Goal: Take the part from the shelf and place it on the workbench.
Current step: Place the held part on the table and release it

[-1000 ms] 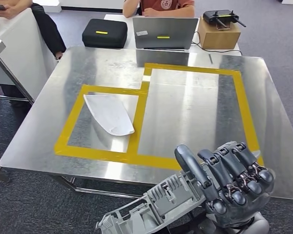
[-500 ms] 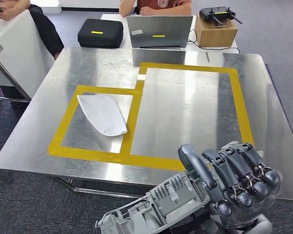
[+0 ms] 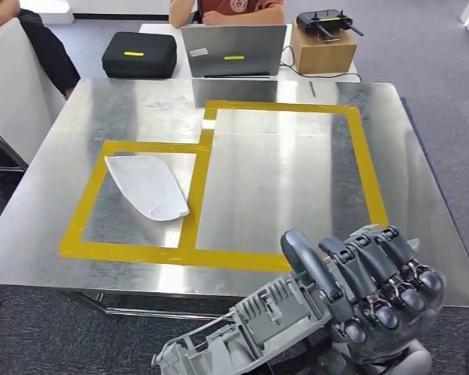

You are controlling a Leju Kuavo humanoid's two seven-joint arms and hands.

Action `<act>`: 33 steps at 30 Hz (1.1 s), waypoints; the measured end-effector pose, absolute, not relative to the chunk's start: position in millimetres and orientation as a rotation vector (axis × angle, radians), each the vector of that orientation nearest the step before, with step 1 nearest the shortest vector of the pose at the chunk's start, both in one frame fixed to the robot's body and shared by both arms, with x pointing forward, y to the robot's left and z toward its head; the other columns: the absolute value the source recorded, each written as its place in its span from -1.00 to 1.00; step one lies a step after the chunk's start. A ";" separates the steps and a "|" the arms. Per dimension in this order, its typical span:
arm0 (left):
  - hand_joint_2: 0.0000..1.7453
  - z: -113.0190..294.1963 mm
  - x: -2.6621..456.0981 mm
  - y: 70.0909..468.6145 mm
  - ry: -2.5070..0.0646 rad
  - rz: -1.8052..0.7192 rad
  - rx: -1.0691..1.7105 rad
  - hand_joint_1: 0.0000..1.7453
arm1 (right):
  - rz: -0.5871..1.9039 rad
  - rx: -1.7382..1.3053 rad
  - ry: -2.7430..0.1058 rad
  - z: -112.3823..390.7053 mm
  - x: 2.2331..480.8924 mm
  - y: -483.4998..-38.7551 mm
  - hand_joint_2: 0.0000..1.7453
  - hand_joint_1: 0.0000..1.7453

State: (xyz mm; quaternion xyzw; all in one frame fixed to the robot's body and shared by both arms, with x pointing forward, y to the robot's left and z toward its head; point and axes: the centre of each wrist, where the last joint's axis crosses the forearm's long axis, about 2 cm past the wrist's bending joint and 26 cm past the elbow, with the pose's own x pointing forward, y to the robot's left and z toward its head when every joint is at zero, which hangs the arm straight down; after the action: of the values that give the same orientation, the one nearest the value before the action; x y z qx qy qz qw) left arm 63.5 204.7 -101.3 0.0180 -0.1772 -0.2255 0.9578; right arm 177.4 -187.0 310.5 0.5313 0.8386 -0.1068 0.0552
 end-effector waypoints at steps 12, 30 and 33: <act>-1.00 -101.2 63.3 204.5 -0.360 -0.454 0.040 -1.00 | -0.331 1.629 2.571 307.0 177.1 -185.9 1.00 1.00; -1.00 -102.6 61.5 210.5 -0.349 -0.466 0.019 -1.00 | -0.394 1.836 2.431 302.5 193.7 -219.0 1.00 1.00; -1.00 -102.8 61.7 211.8 -0.349 -0.467 0.022 -1.00 | -0.396 1.850 2.422 302.3 195.0 -221.3 1.00 1.00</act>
State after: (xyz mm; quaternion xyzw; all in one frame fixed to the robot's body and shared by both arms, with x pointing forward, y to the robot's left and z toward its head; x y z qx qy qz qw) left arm 61.7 211.8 -102.8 0.0107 -0.1722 -0.2304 0.9577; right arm 195.0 -221.3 302.3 0.6017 0.7875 -0.1289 0.0339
